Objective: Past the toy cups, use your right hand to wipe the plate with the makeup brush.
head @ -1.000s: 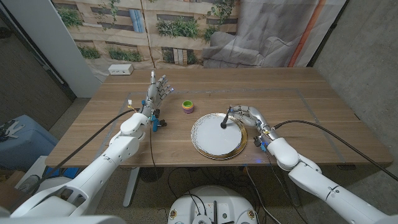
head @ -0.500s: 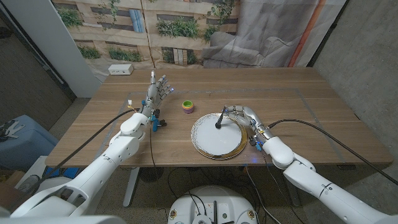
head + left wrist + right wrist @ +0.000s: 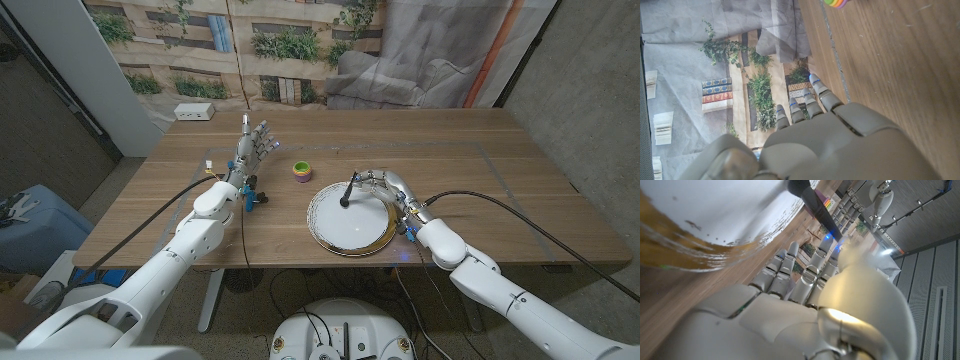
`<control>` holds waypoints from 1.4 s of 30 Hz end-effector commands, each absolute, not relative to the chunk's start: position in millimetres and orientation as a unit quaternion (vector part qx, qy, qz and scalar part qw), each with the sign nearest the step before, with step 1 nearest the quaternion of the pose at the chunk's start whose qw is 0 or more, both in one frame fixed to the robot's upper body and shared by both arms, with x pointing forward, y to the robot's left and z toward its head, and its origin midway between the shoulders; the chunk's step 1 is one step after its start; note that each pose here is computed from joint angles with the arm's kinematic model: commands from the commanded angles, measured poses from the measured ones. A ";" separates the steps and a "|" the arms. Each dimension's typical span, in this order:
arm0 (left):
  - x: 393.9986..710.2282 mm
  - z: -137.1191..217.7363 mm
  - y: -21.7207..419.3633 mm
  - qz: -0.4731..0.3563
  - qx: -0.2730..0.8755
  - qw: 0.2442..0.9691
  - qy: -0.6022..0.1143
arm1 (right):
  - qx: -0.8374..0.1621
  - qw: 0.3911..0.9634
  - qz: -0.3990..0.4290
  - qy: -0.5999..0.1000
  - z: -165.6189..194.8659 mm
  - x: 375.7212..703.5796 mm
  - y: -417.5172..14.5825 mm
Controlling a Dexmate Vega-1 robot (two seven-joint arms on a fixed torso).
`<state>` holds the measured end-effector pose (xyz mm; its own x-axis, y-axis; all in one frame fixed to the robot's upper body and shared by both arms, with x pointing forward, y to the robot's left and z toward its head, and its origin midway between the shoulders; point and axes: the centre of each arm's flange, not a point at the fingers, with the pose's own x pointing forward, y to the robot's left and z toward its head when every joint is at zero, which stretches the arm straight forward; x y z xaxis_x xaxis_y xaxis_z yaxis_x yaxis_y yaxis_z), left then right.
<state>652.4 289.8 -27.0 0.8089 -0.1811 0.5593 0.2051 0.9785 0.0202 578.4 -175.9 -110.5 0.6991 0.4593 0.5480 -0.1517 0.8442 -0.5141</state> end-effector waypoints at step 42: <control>652.5 -26.9 289.8 -0.102 -0.021 0.951 -0.292 | -0.231 0.872 0.207 -0.379 -75.3 596.1 -170.9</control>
